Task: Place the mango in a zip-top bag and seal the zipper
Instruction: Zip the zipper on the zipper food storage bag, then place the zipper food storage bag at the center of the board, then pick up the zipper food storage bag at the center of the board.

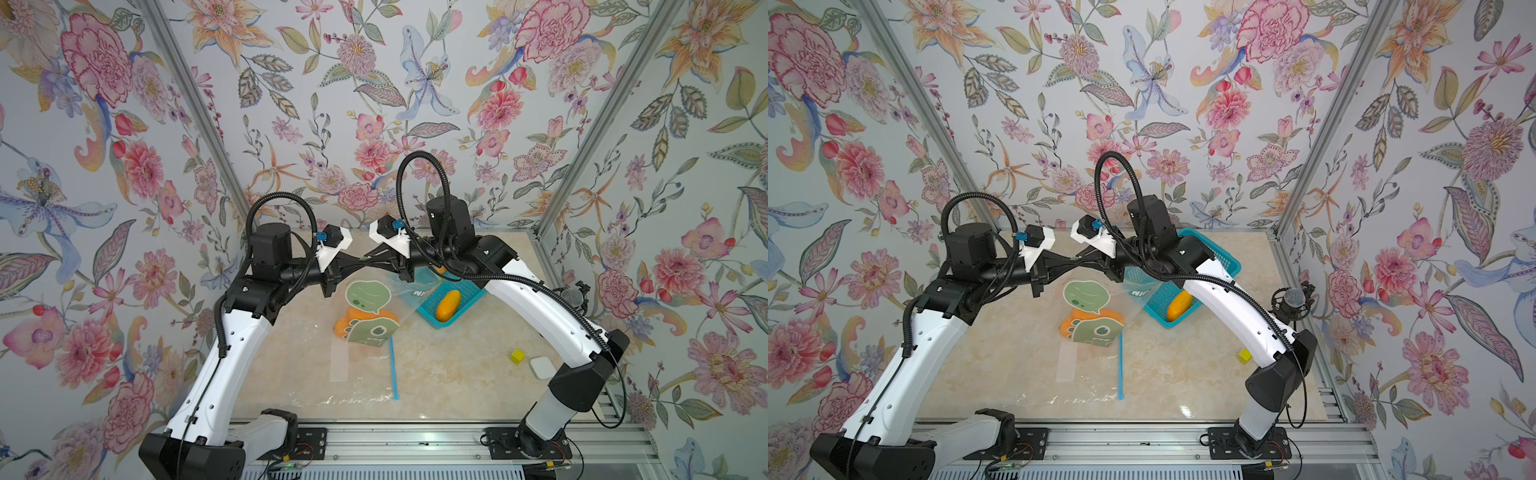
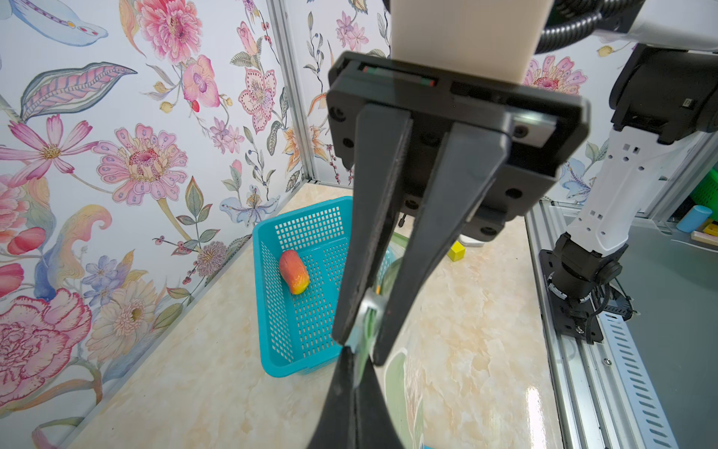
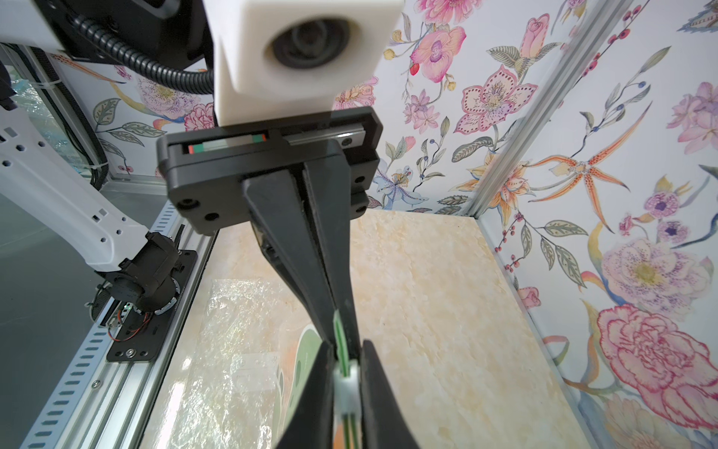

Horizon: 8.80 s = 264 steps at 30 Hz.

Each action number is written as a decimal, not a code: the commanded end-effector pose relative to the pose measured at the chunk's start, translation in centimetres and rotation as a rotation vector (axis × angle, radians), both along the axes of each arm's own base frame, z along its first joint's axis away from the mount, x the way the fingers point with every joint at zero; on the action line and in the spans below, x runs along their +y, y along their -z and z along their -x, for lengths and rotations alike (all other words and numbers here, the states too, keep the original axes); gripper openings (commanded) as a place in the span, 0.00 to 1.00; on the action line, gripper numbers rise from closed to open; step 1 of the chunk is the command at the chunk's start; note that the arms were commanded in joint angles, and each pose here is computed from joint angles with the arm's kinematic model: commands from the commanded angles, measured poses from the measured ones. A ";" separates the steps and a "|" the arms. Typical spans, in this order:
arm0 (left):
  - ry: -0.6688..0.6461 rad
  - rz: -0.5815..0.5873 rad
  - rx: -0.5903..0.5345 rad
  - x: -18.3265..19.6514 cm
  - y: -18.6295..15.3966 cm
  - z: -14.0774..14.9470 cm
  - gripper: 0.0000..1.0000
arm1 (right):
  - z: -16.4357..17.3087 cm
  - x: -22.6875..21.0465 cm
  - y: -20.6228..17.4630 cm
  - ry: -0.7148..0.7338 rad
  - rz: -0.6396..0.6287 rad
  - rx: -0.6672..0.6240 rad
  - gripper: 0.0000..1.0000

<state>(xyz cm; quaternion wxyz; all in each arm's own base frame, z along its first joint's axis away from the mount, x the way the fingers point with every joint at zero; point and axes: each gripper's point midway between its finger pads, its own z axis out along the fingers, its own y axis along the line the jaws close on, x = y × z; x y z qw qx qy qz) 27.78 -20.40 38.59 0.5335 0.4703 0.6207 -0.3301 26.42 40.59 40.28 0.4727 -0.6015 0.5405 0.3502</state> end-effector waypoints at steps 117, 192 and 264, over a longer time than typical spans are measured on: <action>-1.129 0.382 0.017 14.6 3.2 -10.6 0.00 | -20.8 -2.4 10.9 0.792 0.137 0.117 0.00; -1.284 0.558 0.251 16.2 8.2 -10.2 0.99 | -3.2 -10.2 19.3 1.141 0.021 0.689 0.84; -0.947 -0.693 0.867 -6.3 37.6 3.2 0.27 | 3.2 -25.5 29.8 1.491 -0.033 0.785 0.51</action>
